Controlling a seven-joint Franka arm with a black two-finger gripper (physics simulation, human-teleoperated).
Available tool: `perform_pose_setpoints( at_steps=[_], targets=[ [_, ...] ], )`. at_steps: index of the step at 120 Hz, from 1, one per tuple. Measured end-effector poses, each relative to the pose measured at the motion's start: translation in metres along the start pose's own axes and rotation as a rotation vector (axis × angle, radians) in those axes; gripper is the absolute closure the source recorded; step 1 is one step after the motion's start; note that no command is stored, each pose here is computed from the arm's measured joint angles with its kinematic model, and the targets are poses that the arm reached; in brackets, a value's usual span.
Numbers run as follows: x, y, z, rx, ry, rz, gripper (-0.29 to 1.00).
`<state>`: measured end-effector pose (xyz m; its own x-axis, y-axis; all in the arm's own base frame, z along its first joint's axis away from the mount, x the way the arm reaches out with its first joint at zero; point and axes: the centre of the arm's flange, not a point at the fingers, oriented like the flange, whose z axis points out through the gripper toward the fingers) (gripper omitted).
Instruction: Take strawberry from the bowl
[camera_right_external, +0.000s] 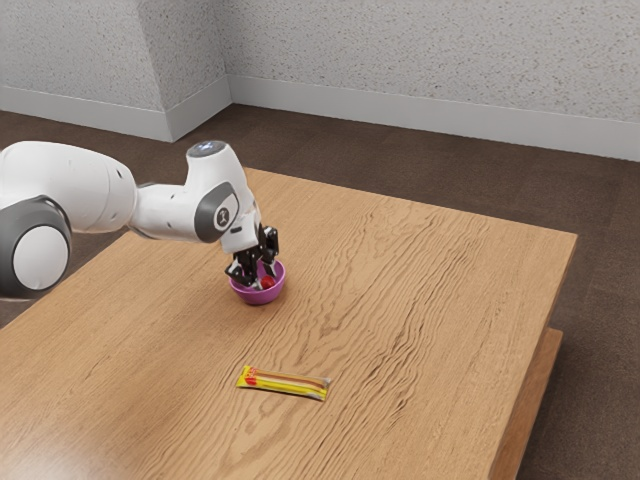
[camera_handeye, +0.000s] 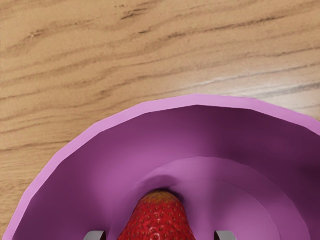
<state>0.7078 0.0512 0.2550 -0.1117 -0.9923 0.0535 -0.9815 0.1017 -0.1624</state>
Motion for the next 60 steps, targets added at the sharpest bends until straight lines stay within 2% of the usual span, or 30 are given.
perform_pose_setpoints(
  at_steps=[12, 36, 60],
  targets=[
    [0.0, 0.0, 0.0, 0.002, 0.005, -0.004, 0.48],
    [0.004, -0.002, -0.005, 0.015, 0.006, -0.005, 0.67],
    [0.006, 0.017, -0.056, 0.04, -0.008, -0.015, 0.72]
  ],
)
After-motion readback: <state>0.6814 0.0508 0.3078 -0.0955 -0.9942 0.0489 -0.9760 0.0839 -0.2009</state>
